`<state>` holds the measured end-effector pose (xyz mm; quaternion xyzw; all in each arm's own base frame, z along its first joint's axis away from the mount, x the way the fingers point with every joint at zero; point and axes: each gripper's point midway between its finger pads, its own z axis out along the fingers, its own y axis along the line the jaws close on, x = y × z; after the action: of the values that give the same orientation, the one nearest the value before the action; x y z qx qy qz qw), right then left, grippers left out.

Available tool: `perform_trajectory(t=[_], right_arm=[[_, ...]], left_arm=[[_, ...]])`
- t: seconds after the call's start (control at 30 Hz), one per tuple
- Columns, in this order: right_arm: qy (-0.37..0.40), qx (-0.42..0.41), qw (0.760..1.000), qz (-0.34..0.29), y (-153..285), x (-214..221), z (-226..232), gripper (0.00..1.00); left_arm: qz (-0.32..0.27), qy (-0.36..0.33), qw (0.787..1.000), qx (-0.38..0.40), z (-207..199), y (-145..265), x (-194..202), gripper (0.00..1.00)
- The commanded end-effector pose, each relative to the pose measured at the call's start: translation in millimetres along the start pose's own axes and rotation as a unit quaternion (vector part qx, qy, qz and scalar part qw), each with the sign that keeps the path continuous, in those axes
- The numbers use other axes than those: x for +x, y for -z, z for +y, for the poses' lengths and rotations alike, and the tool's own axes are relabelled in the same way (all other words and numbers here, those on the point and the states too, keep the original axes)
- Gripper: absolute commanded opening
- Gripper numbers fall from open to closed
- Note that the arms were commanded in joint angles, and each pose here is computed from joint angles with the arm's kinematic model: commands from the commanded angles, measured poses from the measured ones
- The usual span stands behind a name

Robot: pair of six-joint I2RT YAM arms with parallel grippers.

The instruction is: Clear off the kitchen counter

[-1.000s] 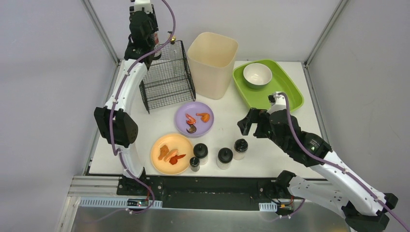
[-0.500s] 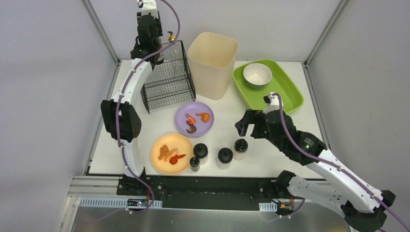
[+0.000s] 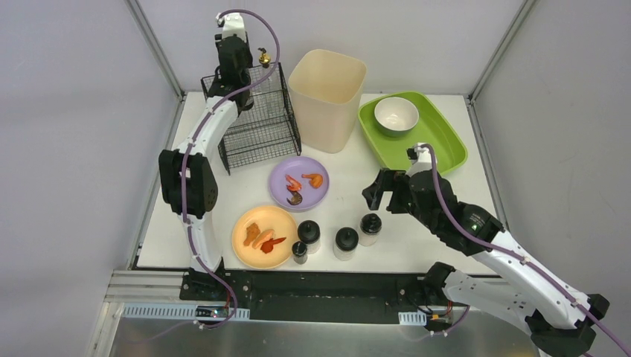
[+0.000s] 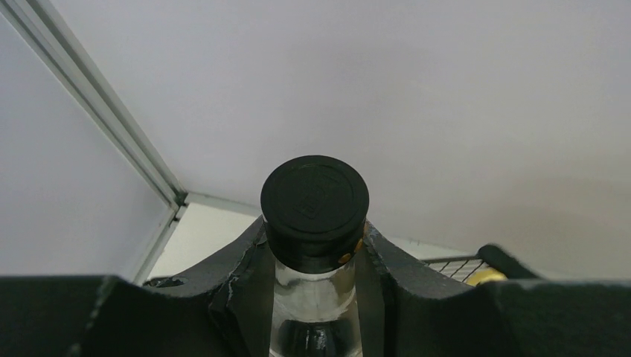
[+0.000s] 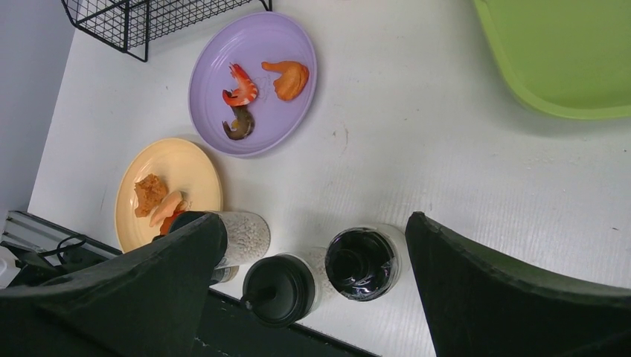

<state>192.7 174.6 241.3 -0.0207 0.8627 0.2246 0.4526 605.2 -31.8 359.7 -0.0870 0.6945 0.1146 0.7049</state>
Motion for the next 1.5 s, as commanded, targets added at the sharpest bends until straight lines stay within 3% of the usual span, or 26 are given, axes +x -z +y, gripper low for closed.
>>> perform_trajectory(t=[0.0, 0.47, 0.97, 1.1, 1.17, 1.3, 1.47], right_arm=[[-0.007, -0.014, 1.0, -0.01, 2, -2, 4, 0.99], [-0.018, -0.022, 1.0, -0.011, 8, 3, 2, 0.99], [-0.02, -0.024, 0.999, -0.007, 7, 7, 0, 0.99], [-0.022, -0.023, 1.0, -0.005, 6, 9, 0, 0.99], [-0.024, -0.022, 0.999, -0.006, 6, 8, 0, 0.99], [-0.027, -0.026, 0.999, -0.005, 7, 7, 2, 0.99], [-0.024, -0.021, 0.999, -0.005, 8, 6, 1, 0.99]], left_arm=[[-0.088, 0.053, 0.995, -0.019, 17, 15, -58, 0.0], [-0.05, 0.052, 0.997, -0.022, 16, 31, -3, 0.0], [-0.021, 0.04, 0.998, -0.044, 18, 23, 34, 0.01], [-0.02, 0.039, 0.998, -0.044, 18, 24, 37, 0.35], [-0.022, 0.041, 0.998, -0.04, 16, 25, 37, 0.47], [-0.024, 0.041, 0.998, -0.037, 15, 28, 34, 0.6], [-0.034, 0.036, 0.998, -0.04, 18, 36, 22, 0.68]])
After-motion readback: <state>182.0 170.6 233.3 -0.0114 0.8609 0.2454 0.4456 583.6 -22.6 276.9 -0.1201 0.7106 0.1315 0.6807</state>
